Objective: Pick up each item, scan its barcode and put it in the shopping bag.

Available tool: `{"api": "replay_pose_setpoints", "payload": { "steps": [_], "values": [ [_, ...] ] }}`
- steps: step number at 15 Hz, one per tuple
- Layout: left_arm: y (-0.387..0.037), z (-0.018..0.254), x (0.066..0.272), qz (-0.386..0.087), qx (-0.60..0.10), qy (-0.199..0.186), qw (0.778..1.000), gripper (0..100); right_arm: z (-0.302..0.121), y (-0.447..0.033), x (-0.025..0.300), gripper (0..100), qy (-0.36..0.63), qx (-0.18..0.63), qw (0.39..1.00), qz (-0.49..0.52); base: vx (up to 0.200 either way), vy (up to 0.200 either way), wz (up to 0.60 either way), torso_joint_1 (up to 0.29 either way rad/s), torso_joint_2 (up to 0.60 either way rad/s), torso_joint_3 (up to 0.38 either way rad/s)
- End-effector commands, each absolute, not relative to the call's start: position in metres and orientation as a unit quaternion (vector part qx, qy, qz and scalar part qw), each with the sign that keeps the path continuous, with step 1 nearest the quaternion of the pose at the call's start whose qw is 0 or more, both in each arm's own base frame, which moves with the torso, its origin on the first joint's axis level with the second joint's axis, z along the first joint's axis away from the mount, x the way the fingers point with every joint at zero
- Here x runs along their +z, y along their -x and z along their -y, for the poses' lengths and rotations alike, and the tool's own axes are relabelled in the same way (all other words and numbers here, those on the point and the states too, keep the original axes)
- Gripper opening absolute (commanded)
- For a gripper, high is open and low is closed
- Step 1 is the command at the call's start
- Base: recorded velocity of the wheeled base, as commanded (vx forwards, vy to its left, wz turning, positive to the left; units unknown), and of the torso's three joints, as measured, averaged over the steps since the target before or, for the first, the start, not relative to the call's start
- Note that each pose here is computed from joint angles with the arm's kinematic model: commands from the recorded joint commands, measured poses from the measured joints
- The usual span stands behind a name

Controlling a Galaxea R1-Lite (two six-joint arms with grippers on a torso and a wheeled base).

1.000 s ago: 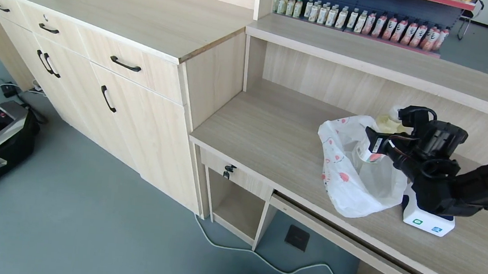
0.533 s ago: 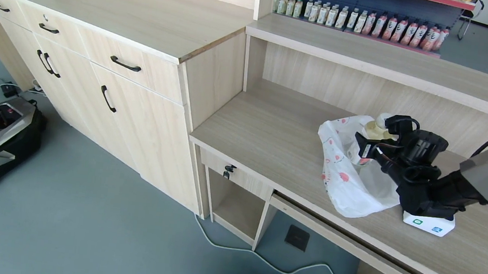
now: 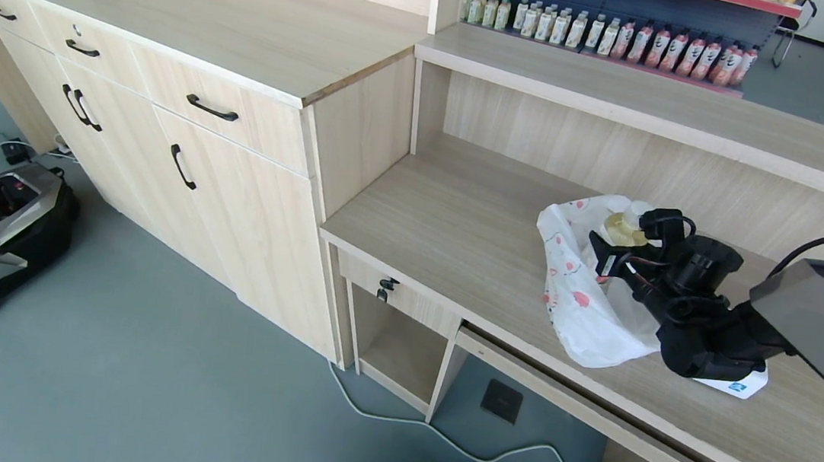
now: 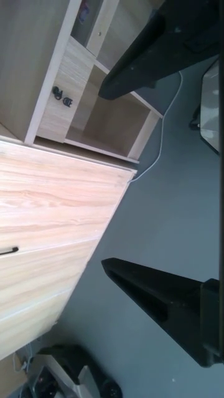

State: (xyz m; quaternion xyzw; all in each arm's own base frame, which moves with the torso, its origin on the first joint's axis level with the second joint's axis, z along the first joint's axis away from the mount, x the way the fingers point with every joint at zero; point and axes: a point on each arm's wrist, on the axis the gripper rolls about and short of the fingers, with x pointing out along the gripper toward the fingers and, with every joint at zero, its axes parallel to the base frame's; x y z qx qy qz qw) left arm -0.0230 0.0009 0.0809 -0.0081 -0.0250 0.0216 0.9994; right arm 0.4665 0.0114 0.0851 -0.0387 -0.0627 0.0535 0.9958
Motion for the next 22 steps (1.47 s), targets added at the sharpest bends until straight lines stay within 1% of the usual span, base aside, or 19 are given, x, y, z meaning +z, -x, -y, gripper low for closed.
{"api": "replay_pose_setpoints", "payload": {
  "steps": [1,3,4,5,7,8,10,11,12,13,14,15,16,17,18,19,20,22],
  "values": [
    [0.023,-0.001,0.081,0.025,0.022,0.008,0.999,100,-0.011,-0.467,0.08,0,0.038,0.053,0.996,0.053,0.0,0.0,0.0,0.0,0.0,0.0],
    [0.023,-0.001,0.081,0.025,0.022,0.008,0.999,100,-0.007,-0.466,0.077,0,0.039,0.05,0.997,0.048,0.0,0.0,0.0,0.0,0.0,0.0],
    [0.023,-0.001,0.081,0.025,0.022,0.008,0.999,100,-0.007,-0.465,0.077,100,0.04,0.049,0.997,0.046,0.0,0.0,0.0,0.0,0.0,0.0],
    [0.023,-0.001,0.081,0.025,0.022,0.008,0.999,100,-0.007,-0.465,0.077,100,0.04,0.049,0.997,0.046,0.0,0.0,0.0,0.0,0.0,0.0],
    [0.023,-0.001,0.081,0.025,0.022,0.008,0.999,100,-0.006,-0.456,0.112,100,0.042,0.048,0.995,0.072,0.0,0.0,0.0,0.0,0.0,0.0],
    [0.023,-0.001,0.081,0.025,0.022,0.008,0.999,100,-0.005,-0.443,0.137,100,0.044,0.047,0.995,0.078,0.0,0.0,0.0,0.0,0.0,0.0],
    [0.023,-0.001,0.081,0.025,0.022,0.008,0.999,100,-0.004,-0.393,0.191,100,0.05,0.046,0.996,0.064,0.0,0.0,0.0,0.0,0.0,0.0],
    [0.023,-0.001,0.081,0.025,0.022,0.008,0.999,100,-0.004,-0.375,0.205,100,0.054,0.046,0.996,0.061,0.0,0.0,0.0,0.0,0.0,0.0],
    [0.023,-0.001,0.081,0.025,0.022,0.008,0.999,100,0.0,-0.329,0.234,100,0.073,0.037,0.995,0.064,0.0,0.0,0.0,0.0,0.0,0.0],
    [0.023,-0.001,0.081,0.025,0.022,0.008,0.999,100,0.007,-0.298,0.247,100,0.084,0.025,0.994,0.065,0.0,0.0,0.0,0.0,0.0,0.0],
    [0.023,-0.001,0.081,0.025,0.022,0.008,0.999,100,0.014,-0.274,0.252,100,0.087,0.011,0.994,0.065,0.0,0.0,0.0,0.0,0.0,0.0],
    [0.023,-0.001,0.081,0.025,0.023,0.008,0.999,100,0.025,-0.254,0.243,100,0.101,-0.014,0.993,0.05,0.0,0.0,0.0,0.0,0.0,0.0],
    [0.023,-0.001,0.081,0.025,0.022,0.008,0.999,100,0.033,-0.242,0.235,100,0.121,-0.034,0.991,0.035,0.0,0.0,-0.6,-0.002,0.0,0.007],
    [0.023,-0.001,0.081,0.025,0.022,0.008,0.999,100,0.056,-0.215,0.215,100,0.177,-0.089,0.98,-0.01,0.0,0.0,-0.6,0.002,0.0,0.007],
    [0.023,-0.001,0.081,0.025,0.022,0.008,0.999,100,0.074,-0.192,0.201,100,0.203,-0.135,0.969,-0.047,0.0,0.0,-0.6,-0.007,0.0,0.007],
    [0.023,-0.001,0.081,0.025,0.022,0.008,0.999,100,0.077,-0.187,0.202,100,0.197,-0.15,0.967,-0.052,0.0,0.0,-0.6,-0.012,0.0,0.002],
    [0.023,-0.001,0.081,0.025,0.022,0.008,0.999,100,0.084,-0.18,0.206,100,0.177,-0.192,0.963,-0.065,0.0,0.0,-0.6,0.007,0.01,0.002],
    [0.023,-0.001,0.081,0.025,0.022,0.008,0.999,100,0.095,-0.175,0.205,100,0.157,-0.272,0.945,-0.088,0.0,0.0,-0.6,0.0,0.0,0.002]
  ]
}}
